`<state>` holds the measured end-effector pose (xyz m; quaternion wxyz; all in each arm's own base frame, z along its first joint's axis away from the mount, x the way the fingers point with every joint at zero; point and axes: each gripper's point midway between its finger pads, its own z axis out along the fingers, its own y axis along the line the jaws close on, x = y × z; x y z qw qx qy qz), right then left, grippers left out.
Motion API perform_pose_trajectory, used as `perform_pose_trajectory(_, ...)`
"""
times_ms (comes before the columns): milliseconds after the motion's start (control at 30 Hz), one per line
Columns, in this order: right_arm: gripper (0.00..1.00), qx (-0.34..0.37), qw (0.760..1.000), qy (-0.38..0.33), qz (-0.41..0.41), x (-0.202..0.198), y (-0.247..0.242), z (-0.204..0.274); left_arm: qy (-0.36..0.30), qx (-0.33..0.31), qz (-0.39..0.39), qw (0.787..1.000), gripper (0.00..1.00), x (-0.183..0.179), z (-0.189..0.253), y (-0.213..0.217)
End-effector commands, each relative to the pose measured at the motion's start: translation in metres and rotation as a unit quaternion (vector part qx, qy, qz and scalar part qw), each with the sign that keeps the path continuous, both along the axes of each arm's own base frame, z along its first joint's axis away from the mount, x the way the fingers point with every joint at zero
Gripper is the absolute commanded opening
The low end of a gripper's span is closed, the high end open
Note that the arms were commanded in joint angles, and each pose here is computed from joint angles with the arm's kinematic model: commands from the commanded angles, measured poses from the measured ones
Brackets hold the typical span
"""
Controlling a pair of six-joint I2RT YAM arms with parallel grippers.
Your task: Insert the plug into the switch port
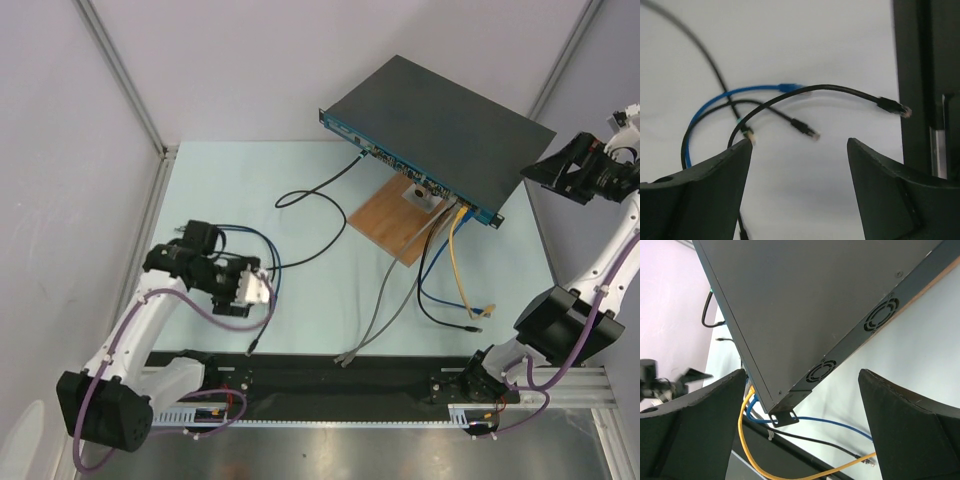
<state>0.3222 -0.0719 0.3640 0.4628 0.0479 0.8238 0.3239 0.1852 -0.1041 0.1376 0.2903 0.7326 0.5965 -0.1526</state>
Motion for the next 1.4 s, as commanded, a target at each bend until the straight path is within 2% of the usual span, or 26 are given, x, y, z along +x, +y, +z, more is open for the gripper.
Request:
perform_pose_trajectory(0, 1.00, -0.010, 1.000, 0.005, 0.013, -0.005, 0.012, -0.002, -0.056, 0.036, -0.233, 0.970, 0.82, -0.034, -0.024, -0.009)
perform_pose_trajectory(167, 1.00, -0.022, 1.000, 0.004, 0.017, -0.010, 0.022, -0.002, -0.104, 0.051, -0.339, 0.934, 0.85, -0.040, -0.051, -0.029)
perform_pose_trajectory(433, 1.00, -0.013, 1.000, 0.010, 0.016, -0.014, 0.029, 0.001, -0.148, 0.065, -0.428, 0.889, 0.87, -0.034, -0.088, -0.048)
perform_pose_trajectory(600, 1.00, -0.008, 1.000, 0.013, 0.015, -0.016, 0.031, 0.002, -0.155, 0.070, -0.449, 0.877, 0.87, -0.027, -0.104, -0.055)
perform_pose_trajectory(700, 1.00, -0.007, 1.000, 0.016, 0.013, -0.016, 0.030, 0.001, -0.158, 0.070, -0.453, 0.875, 0.82, -0.023, -0.108, -0.061)
perform_pose_trajectory(900, 1.00, -0.005, 1.000, 0.015, 0.012, -0.014, 0.030, 0.002, -0.144, 0.074, -0.460, 0.873, 0.60, -0.017, -0.113, -0.070)
perform_pose_trajectory(933, 1.00, -0.003, 1.000, 0.016, 0.013, -0.014, 0.030, 0.001, -0.142, 0.072, -0.462, 0.873, 0.51, -0.016, -0.112, -0.071)
perform_pose_trajectory(1033, 1.00, -0.005, 1.000, 0.012, 0.014, -0.014, 0.030, 0.004, -0.130, 0.047, -0.457, 0.879, 0.36, -0.019, -0.100, -0.080)
perform_pose_trajectory(1100, 1.00, -0.012, 1.000, 0.006, 0.017, -0.014, 0.030, 0.006, -0.132, 0.033, -0.453, 0.881, 0.31, -0.019, -0.087, -0.086)
perform_pose_trajectory(1200, 1.00, -0.023, 0.999, -0.012, 0.024, -0.016, 0.032, 0.014, -0.102, 0.013, -0.419, 0.902, 0.15, -0.022, -0.063, -0.094)
perform_pose_trajectory(1300, 1.00, -0.025, 0.999, -0.030, 0.032, -0.015, 0.035, 0.022, -0.074, -0.016, -0.383, 0.921, 0.08, -0.025, -0.031, -0.105)
perform_pose_trajectory(1333, 1.00, -0.027, 0.998, -0.040, 0.036, -0.015, 0.036, 0.027, -0.071, -0.023, -0.368, 0.927, 0.01, -0.024, -0.021, -0.107)
perform_pose_trajectory(1367, 1.00, -0.026, 0.998, -0.045, 0.040, -0.015, 0.038, 0.029, -0.075, -0.044, -0.355, 0.931, 0.00, -0.020, -0.001, -0.115)
